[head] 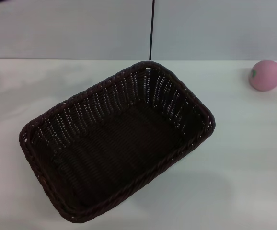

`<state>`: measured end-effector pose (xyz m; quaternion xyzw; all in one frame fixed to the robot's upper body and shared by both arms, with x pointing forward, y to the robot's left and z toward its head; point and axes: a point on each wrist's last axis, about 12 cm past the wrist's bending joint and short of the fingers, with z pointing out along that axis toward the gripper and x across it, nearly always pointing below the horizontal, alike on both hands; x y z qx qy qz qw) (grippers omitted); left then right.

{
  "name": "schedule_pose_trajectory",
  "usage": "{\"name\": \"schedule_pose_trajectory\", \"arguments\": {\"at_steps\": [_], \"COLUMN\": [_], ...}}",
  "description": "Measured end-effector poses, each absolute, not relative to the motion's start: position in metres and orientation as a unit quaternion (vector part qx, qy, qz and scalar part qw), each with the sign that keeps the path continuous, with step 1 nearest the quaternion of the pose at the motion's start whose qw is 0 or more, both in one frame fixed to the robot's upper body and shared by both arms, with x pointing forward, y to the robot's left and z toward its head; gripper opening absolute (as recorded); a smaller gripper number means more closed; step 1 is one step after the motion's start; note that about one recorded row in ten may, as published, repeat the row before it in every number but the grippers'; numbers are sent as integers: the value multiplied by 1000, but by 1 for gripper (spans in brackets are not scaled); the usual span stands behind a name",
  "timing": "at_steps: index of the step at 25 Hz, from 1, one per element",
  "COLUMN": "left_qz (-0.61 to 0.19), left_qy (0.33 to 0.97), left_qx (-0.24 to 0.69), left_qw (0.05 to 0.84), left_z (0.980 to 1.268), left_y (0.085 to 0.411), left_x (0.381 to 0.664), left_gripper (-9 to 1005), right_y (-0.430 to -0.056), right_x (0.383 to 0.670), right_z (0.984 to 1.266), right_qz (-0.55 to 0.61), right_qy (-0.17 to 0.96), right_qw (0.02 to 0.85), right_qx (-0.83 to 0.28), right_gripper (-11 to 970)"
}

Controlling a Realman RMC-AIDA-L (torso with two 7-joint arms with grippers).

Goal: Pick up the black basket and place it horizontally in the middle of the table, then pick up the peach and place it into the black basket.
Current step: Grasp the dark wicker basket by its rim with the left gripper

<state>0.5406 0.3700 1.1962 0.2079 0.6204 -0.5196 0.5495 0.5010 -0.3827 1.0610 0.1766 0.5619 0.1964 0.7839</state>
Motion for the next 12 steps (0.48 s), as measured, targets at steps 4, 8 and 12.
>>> {"name": "schedule_pose_trajectory", "arguments": {"at_steps": [4,8,12], "left_qz": [-485,-422,-374], "left_qy": [689,745,772], "left_qx": [280,336,371], "left_qw": [460,392,357], "left_z": [1222,1239,1245], "left_y": [344,313,291], "left_x": [564,579,586], "left_gripper": [767,727,680], "right_y": [-384,-385,-386], "right_x": [500,499,499], "right_z": [1061,1060,1059], "right_qz": [194,192,190], "right_qy": [561,562,565], "right_qw": [784,784,781], "right_qx": [179,182,185], "right_gripper": [478,478,478]}}
